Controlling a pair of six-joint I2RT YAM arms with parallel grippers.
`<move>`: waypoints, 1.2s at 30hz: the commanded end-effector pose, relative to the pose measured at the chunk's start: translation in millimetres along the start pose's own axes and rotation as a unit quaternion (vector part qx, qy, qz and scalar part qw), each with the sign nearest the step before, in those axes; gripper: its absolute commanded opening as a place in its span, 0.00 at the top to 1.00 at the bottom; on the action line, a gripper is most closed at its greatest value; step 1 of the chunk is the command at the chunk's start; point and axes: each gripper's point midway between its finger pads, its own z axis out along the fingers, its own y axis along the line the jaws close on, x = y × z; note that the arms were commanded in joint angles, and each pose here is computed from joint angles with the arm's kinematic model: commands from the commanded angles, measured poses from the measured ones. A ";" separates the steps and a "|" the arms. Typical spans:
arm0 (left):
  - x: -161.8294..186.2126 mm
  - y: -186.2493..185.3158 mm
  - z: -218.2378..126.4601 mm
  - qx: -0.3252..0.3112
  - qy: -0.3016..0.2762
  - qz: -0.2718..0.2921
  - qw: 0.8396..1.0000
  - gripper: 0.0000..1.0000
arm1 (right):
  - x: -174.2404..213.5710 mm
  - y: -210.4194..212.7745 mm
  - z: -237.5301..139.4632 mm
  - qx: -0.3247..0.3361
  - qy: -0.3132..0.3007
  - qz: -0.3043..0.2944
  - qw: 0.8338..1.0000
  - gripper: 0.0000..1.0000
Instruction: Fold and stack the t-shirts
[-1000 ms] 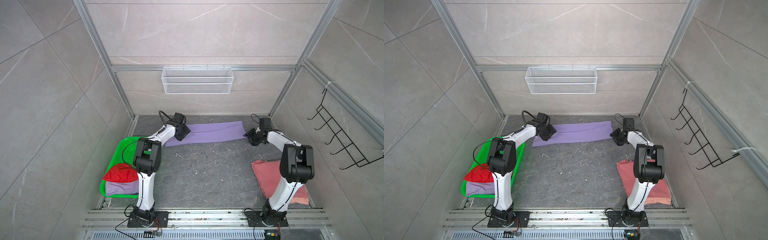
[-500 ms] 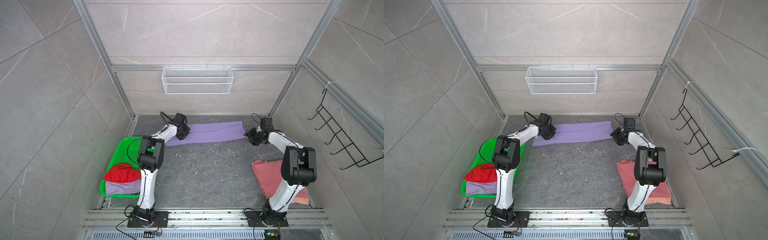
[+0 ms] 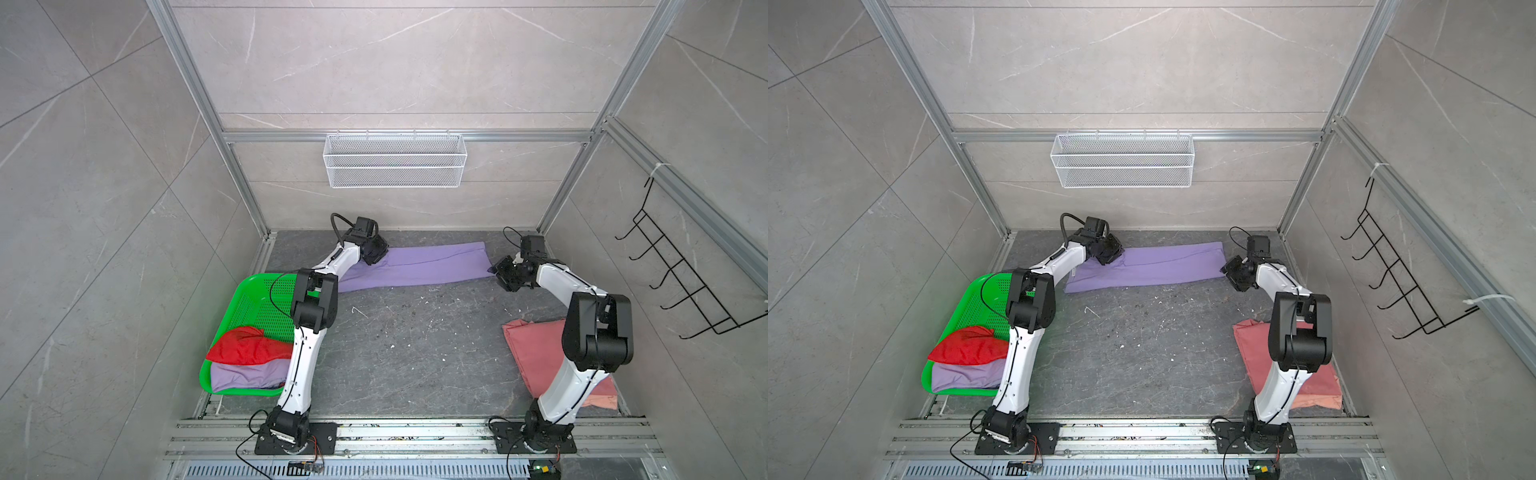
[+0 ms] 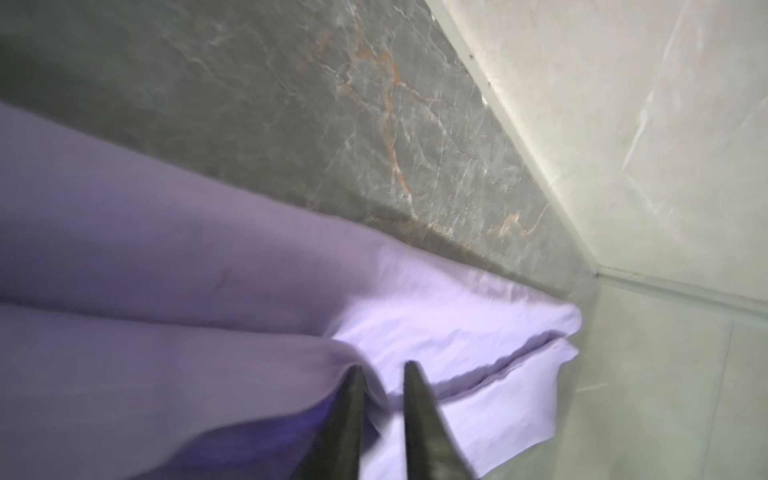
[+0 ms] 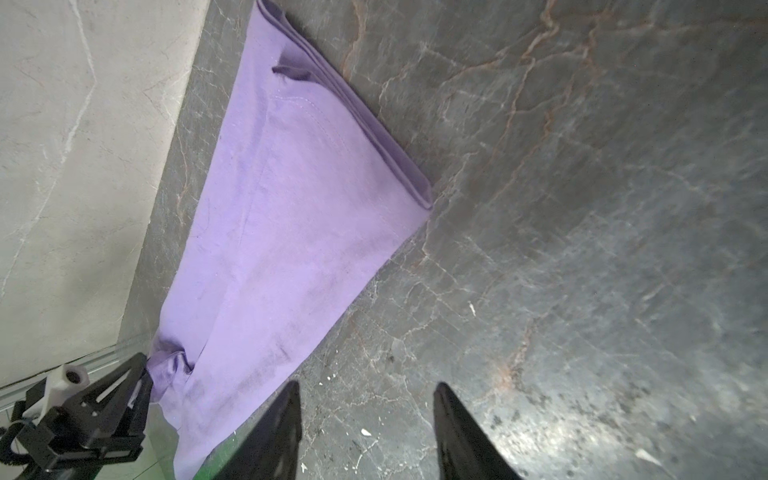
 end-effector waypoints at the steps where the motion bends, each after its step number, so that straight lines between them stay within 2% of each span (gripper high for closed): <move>1: -14.8 -16.3 -15.6 0.019 -0.004 0.053 0.998 0.56 | 1.5 -1.9 -2.1 0.010 0.003 -0.010 1.000 0.48; 4: -29.3 -25.8 -33.2 0.025 -0.038 0.088 0.995 0.49 | 2.8 -2.2 -3.7 0.011 0.004 -0.014 1.000 0.48; 10: -49.0 -37.6 -85.2 0.034 -0.097 0.121 0.987 0.47 | 0.0 3.2 -4.8 0.003 0.002 -0.018 1.000 0.48; 14: -37.3 -22.8 -100.6 0.003 -0.091 0.116 0.989 0.47 | -1.5 6.2 -3.0 -0.004 0.002 -0.012 1.000 0.48; 18: -15.5 6.1 -108.5 -0.044 -0.062 0.082 0.994 0.46 | -2.6 9.0 -0.4 -0.010 0.003 -0.007 1.000 0.48; 23: 12.5 27.7 -111.0 -0.061 -0.033 0.040 0.997 0.42 | -8.3 20.2 0.5 -0.029 -0.002 -0.011 1.000 0.47; 28: 24.6 40.0 -95.7 -0.063 -0.016 0.010 0.998 0.36 | -14.6 46.4 3.1 -0.055 -0.008 -0.027 0.998 0.46; 32: 20.7 41.1 -75.3 -0.049 -0.015 -0.007 0.999 0.34 | -13.8 64.0 8.2 -0.064 -0.007 -0.040 0.997 0.45; 36: 2.6 34.9 -55.9 -0.033 -0.035 -0.001 0.999 0.32 | -7.6 70.8 16.2 -0.066 0.001 -0.042 0.997 0.45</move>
